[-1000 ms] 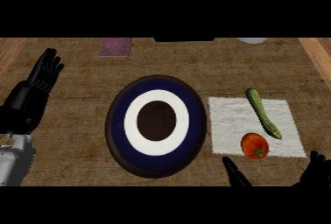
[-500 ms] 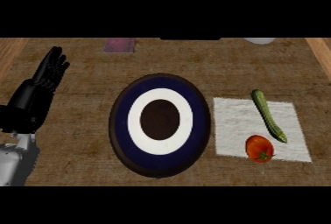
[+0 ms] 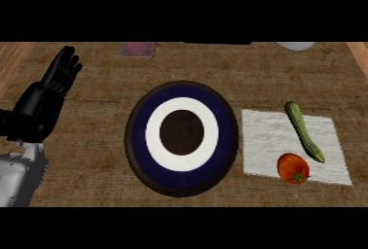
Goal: Pick the tomato from the placemat and place it in the plate
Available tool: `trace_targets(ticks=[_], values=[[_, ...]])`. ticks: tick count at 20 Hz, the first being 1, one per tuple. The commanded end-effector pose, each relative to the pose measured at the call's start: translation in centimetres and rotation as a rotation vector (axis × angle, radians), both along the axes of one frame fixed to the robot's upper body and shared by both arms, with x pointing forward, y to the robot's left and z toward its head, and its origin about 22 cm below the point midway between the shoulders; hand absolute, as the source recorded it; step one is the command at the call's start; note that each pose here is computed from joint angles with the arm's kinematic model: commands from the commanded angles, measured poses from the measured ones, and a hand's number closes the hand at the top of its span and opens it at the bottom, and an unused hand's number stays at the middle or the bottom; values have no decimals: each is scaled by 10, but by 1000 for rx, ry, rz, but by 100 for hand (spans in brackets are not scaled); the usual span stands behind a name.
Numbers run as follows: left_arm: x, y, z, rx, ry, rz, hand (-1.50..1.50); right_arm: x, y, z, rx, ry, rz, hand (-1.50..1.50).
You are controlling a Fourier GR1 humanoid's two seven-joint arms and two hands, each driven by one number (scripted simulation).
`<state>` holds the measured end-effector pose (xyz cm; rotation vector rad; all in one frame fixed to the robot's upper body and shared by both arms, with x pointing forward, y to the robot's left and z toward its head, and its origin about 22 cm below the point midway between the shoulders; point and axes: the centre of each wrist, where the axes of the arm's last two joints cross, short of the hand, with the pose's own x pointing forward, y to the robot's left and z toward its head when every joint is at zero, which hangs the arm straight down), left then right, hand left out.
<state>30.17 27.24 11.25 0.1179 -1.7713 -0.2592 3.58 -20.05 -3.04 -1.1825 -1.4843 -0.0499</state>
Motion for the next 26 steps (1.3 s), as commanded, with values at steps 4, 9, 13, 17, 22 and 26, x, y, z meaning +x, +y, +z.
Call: trace_targets(ticks=[4, 9, 13, 17, 22, 26], values=[[-1, -11, -16, -5, -1, -10, 0, 31, -18, 15, 18, 136, -102, -150], [-7, -5, 6, 0, 16, 10, 0, 80, -15, 23, 42, 237, -94, -150], [-20, 0, -22, -1, 6, 45, 0, 124, -12, 15, 53, 270, -81, -150], [-7, 16, -6, 6, 14, 50, 0, 141, -13, 20, 39, 287, -33, -150], [-6, -6, -1, -9, 16, 38, 0, 152, -25, -5, 50, 314, -21, -150], [-4, 4, -1, 16, 16, 48, 0, 159, -27, -9, 69, 358, -31, -150]])
